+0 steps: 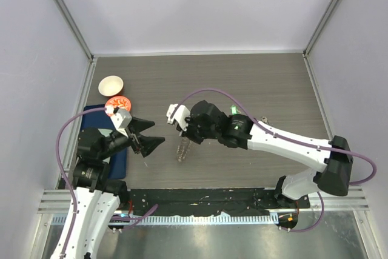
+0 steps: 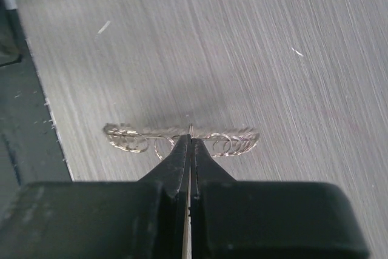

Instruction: Put the keys on the keyring

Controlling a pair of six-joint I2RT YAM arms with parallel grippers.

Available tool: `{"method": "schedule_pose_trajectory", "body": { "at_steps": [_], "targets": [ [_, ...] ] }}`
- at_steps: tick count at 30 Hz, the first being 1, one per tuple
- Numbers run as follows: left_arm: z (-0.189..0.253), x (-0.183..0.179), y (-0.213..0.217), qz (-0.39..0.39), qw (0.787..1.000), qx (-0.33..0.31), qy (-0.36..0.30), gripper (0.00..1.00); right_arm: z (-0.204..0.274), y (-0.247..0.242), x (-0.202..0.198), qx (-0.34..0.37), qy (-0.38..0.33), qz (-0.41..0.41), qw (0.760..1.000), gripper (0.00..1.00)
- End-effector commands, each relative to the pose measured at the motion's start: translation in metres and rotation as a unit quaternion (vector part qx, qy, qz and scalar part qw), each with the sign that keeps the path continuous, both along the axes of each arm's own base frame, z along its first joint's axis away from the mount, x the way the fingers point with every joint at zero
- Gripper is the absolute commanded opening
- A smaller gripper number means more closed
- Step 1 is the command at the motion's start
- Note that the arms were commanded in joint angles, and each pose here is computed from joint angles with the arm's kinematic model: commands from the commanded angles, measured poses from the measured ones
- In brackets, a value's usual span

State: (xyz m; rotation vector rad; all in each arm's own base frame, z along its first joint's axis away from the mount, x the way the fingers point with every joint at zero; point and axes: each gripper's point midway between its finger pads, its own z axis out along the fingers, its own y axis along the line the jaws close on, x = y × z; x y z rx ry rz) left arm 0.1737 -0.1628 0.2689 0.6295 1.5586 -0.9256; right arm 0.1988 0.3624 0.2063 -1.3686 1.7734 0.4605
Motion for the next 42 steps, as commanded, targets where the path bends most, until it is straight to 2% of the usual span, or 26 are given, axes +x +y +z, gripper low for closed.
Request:
{"method": "schedule_pose_trajectory", "body": {
  "at_steps": [1,6,13,18,19,22,31,38,42],
  "targets": [
    [-0.003,-0.019,-0.02,-0.093,0.995,-0.004,-0.031,0.77,0.037,0.001,-0.024,0.055,-0.017,0.079,0.995,0.01],
    [-0.01,-0.016,-0.031,-0.106,0.994,0.002,-0.012,0.75,0.035,-0.001,-0.048,0.081,-0.008,0.139,0.987,0.01],
    [-0.01,-0.01,-0.056,-0.131,0.991,0.029,-0.004,0.62,0.036,-0.007,-0.056,0.105,-0.028,0.159,0.981,0.01],
    [-0.028,-0.01,-0.072,-0.165,0.983,0.084,0.007,0.48,0.04,-0.009,-0.056,0.116,-0.036,0.156,0.98,0.01],
    [-0.039,-0.012,-0.071,-0.172,0.979,0.109,0.005,0.48,0.039,-0.01,-0.057,0.118,-0.037,0.156,0.98,0.01],
    [-0.045,-0.019,-0.072,-0.192,0.973,0.129,0.005,0.48,0.042,-0.01,-0.055,0.124,-0.043,0.149,0.98,0.01],
    [-0.045,-0.034,-0.069,-0.211,0.968,0.117,-0.064,0.46,0.048,-0.007,-0.056,0.141,-0.048,0.153,0.977,0.01],
    [-0.043,-0.036,-0.077,-0.24,0.962,0.109,-0.066,0.37,0.048,-0.005,-0.058,0.144,-0.043,0.161,0.975,0.01],
    [-0.045,-0.037,-0.079,-0.247,0.961,0.108,-0.056,0.28,0.049,-0.004,-0.059,0.146,-0.04,0.165,0.975,0.01]
  ]
}}
